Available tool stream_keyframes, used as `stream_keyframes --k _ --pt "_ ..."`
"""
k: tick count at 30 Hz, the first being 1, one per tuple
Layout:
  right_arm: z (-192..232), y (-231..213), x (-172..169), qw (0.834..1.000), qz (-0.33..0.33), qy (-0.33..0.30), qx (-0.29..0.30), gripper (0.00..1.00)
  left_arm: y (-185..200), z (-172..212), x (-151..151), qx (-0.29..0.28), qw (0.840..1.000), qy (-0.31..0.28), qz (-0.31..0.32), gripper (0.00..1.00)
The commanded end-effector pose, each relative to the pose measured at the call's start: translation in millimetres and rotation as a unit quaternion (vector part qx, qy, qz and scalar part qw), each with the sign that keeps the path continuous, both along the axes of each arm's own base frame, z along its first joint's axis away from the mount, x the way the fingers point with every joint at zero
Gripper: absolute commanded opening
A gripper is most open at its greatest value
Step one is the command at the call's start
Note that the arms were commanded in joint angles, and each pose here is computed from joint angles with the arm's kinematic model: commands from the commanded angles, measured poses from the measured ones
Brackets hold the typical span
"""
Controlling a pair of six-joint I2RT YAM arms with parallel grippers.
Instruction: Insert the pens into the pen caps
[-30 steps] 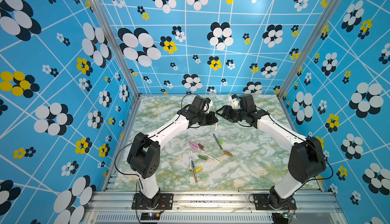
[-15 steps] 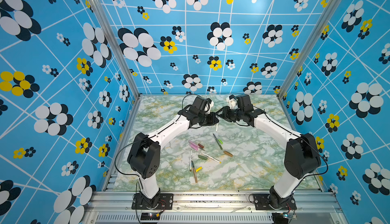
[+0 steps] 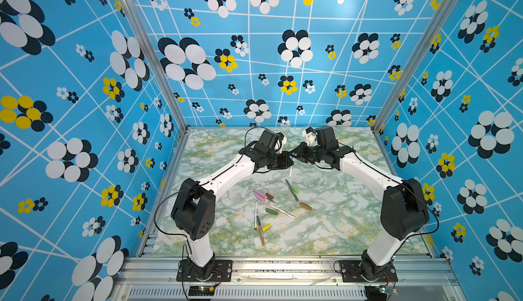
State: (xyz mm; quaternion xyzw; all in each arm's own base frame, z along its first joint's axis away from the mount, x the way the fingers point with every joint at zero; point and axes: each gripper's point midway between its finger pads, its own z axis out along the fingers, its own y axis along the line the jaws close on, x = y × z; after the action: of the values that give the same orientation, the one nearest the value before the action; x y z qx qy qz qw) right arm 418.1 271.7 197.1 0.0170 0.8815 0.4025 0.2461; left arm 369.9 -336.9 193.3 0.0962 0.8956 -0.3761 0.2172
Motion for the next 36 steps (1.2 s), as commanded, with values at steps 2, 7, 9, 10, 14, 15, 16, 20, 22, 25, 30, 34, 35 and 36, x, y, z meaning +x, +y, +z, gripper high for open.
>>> stream_keyframes --k 2,7,9,10,14,15,16,20,22,25,30,34,35,36 --pt "19.2 -11.4 11.8 0.999 -0.038 -0.03 -0.019 0.07 11.5 31.4 -2.8 -0.008 1.0 -0.025 0.012 0.38" --pt "48.1 -43.0 25.3 0.985 -0.152 -0.076 -0.015 0.08 30.6 55.3 -14.0 -0.031 0.998 -0.033 0.04 0.52" --pt "59.9 -53.0 29.5 0.977 -0.19 -0.096 -0.003 0.07 37.1 63.6 -18.7 -0.056 0.996 -0.025 0.06 0.54" --pt "64.2 -57.3 31.7 0.973 -0.206 -0.105 0.004 0.07 40.0 67.3 -20.1 -0.074 0.994 -0.018 0.075 0.55" --pt "86.5 -63.9 36.6 0.958 -0.238 -0.155 0.026 0.07 44.0 70.8 -24.1 -0.169 0.975 0.037 0.14 0.58" --pt "92.4 -63.0 36.4 0.956 -0.239 -0.171 0.027 0.07 44.1 68.6 -24.8 -0.192 0.966 0.061 0.159 0.58" --pt "98.1 -61.1 36.1 0.953 -0.237 -0.188 0.027 0.07 43.8 65.0 -25.0 -0.216 0.956 0.088 0.179 0.58" --pt "111.8 -48.1 30.9 0.945 -0.212 -0.248 0.018 0.07 44.1 58.7 -25.5 -0.285 0.914 0.161 0.241 0.57" --pt "116.7 -37.8 26.0 0.943 -0.186 -0.277 0.007 0.07 44.3 64.1 -26.7 -0.303 0.902 0.174 0.253 0.58" --pt "121.8 -18.9 12.8 0.93 -0.129 -0.342 -0.03 0.07 45.7 72.1 -29.2 -0.315 0.892 0.191 0.262 0.58" --pt "124.5 -6.3 -15.3 0.879 -0.053 -0.468 -0.077 0.06 48.0 69.0 -34.4 -0.322 0.877 0.225 0.277 0.58" --pt "126.8 1.3 -41.2 0.816 0.014 -0.566 -0.118 0.03 45.0 68.5 -35.1 -0.339 0.862 0.252 0.279 0.58" --pt "125.1 3.3 -47.1 0.796 0.03 -0.59 -0.136 0.02 43.8 67.7 -35.2 -0.34 0.86 0.261 0.276 0.59" --pt "123.3 5.5 -52.2 0.778 0.046 -0.608 -0.151 0.01 44.0 68.5 -34.7 -0.342 0.86 0.264 0.274 0.59"
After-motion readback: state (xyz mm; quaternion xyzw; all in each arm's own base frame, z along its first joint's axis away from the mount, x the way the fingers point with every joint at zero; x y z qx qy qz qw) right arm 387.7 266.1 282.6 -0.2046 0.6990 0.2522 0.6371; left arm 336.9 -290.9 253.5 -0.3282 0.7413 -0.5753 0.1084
